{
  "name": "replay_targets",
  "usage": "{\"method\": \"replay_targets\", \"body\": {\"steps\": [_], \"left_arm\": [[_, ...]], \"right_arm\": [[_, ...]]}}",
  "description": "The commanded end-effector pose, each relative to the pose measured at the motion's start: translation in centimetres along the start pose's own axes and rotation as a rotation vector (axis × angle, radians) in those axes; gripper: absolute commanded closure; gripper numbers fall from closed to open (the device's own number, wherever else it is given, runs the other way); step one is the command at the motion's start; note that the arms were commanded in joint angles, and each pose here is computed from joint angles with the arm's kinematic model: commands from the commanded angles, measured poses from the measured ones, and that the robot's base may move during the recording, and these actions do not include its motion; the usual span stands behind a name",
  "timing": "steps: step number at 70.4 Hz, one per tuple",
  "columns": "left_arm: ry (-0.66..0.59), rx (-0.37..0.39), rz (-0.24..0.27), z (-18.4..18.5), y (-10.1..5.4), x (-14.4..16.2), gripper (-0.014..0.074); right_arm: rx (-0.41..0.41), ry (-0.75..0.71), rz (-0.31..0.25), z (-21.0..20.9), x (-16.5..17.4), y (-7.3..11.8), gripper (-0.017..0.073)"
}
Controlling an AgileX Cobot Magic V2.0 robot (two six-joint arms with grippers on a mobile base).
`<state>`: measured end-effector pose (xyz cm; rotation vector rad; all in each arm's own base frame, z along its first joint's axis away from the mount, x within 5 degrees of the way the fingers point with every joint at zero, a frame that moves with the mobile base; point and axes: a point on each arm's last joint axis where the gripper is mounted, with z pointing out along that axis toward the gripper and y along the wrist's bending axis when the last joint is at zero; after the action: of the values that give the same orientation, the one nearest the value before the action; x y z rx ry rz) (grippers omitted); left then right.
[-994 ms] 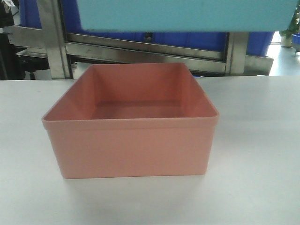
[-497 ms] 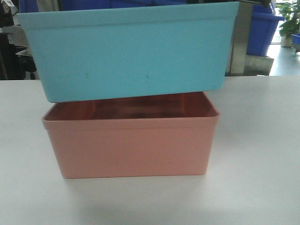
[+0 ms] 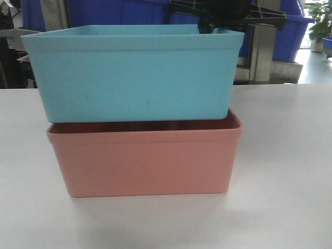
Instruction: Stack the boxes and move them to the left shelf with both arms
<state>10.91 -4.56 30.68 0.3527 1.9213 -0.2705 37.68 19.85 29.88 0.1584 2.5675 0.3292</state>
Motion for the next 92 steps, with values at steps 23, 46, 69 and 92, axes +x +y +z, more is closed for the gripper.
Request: {"method": "replay_targets", "body": {"steps": [23, 46, 69, 92], "left_arm": [[-0.103, 0.005, 0.001, -0.4, 0.0, -1.5, 0.0603], [-0.103, 0.005, 0.001, -0.4, 0.0, -1.5, 0.0603], [-0.103, 0.005, 0.001, -0.4, 0.0, -1.5, 0.0603], [-0.103, 0.005, 0.001, -0.4, 0.0, -1.5, 0.0603]], "right_arm": [[-0.043, -0.098, -0.009, -2.0, -0.9, 0.3, 0.0522], [-0.033, -0.210, -0.060, -5.5, -1.9, -0.1, 0.0522], [-0.078, -0.191, -0.026, -4.8, -1.7, 0.4, 0.0522], [-0.071, -0.134, -0.011, -2.0, -1.2, 0.5, 0.0522]]}}
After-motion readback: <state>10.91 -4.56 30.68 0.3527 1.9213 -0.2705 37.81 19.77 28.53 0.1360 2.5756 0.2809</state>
